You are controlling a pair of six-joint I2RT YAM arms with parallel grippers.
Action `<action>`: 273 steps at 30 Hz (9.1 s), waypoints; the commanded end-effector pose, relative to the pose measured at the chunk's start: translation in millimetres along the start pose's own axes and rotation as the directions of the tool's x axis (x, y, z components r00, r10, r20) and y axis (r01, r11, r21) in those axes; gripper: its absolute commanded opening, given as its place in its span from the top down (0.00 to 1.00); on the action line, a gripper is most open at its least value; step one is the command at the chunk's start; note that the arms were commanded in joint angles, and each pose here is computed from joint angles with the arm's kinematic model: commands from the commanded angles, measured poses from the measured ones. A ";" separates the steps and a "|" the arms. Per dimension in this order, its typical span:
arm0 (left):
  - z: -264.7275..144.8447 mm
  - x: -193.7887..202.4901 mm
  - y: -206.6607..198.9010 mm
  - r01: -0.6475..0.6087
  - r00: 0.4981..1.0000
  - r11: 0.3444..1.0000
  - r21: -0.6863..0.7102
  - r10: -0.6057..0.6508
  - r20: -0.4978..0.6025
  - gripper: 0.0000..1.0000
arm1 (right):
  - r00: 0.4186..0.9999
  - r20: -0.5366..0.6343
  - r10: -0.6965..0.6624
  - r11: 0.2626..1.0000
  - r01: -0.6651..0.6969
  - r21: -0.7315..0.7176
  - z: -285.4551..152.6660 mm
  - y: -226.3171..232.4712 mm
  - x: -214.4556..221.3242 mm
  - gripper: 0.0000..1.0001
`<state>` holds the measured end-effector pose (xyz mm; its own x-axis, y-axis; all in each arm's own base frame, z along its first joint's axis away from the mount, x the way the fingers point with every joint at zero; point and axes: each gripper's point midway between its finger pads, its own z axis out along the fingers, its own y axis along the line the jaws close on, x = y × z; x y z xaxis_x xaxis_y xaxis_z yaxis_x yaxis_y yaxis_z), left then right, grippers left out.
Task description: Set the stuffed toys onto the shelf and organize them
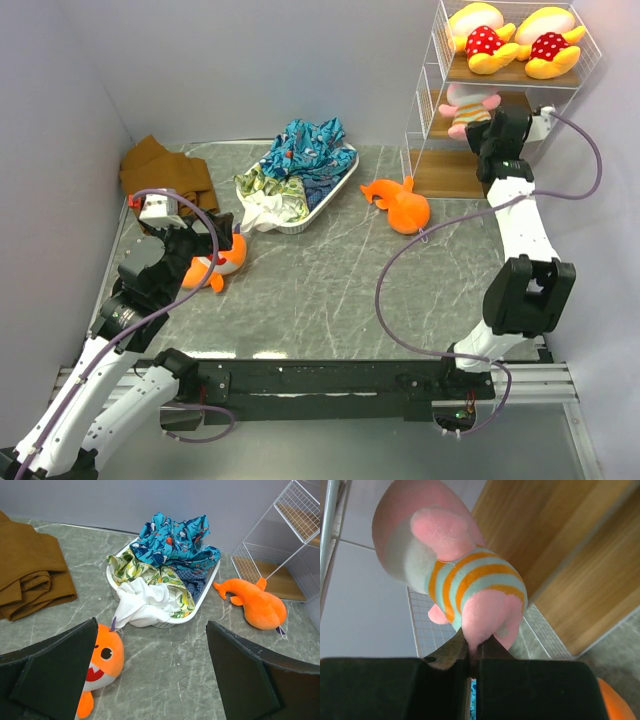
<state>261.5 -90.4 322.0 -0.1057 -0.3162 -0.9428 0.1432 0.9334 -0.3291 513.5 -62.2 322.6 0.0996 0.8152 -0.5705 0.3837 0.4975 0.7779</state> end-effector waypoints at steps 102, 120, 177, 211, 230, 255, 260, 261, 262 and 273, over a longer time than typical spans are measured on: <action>19.7 8.3 43.3 0.197 0.980 0.922 -0.334 -0.194 0.045 0.04 | 0.983 -0.180 -0.032 0.980 -0.005 -0.199 -56.0 29.7 -2.1 0.27; -24.7 68.8 248.9 0.410 0.823 0.078 -0.909 -0.461 0.332 0.03 | 0.817 -0.353 -0.456 0.798 0.199 -0.569 -199.9 48.4 135.5 0.26; -7.4 -81.7 -13.8 0.329 0.912 0.800 0.502 -0.407 0.050 0.99 | 0.654 -0.488 -0.578 0.563 -0.114 -0.818 -327.8 124.3 191.3 0.28; -12.6 -9.0 -87.7 0.321 0.946 0.613 0.722 -0.248 -0.209 0.50 | 0.584 -0.269 -0.766 0.372 0.062 -0.926 -380.2 178.5 317.5 0.97; 19.7 -36.9 37.9 0.152 0.984 0.988 -0.002 -0.151 0.091 0.04 | -0.221 0.381 -0.898 -0.439 0.537 -0.720 -318.4 -38.8 317.1 0.88; -1.3 -41.7 59.8 0.160 0.973 0.981 -0.110 -0.137 0.187 0.04 | -0.424 0.527 -0.737 -0.645 0.209 -0.735 -357.9 -138.1 353.7 0.45; -1.2 -40.1 60.6 0.162 0.973 0.980 -0.114 -0.139 0.182 0.04 | -0.231 0.439 -0.868 -0.490 0.259 -0.833 -389.9 -93.6 339.3 0.34; -1.4 -40.8 60.6 0.162 0.973 0.980 -0.115 -0.139 0.184 0.04 | -0.196 0.382 -0.903 -0.425 0.294 -0.856 -391.5 -87.7 337.5 0.34; -1.2 -40.2 60.9 0.162 0.973 0.980 -0.116 -0.139 0.183 0.04 | -0.157 0.356 -0.921 -0.389 0.314 -0.866 -394.4 -77.0 334.5 0.34; -2.3 -40.5 62.2 0.160 0.973 0.980 -0.122 -0.136 0.187 0.04 | 0.176 -0.422 -0.889 0.454 0.456 -0.766 -408.5 -42.2 341.2 0.34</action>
<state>274.6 -21.2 332.5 0.0347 -0.4741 -0.8798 0.0009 0.8803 -0.4744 163.9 307.9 203.8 -0.4123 -0.4829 -0.7725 -0.7686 0.6396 0.0104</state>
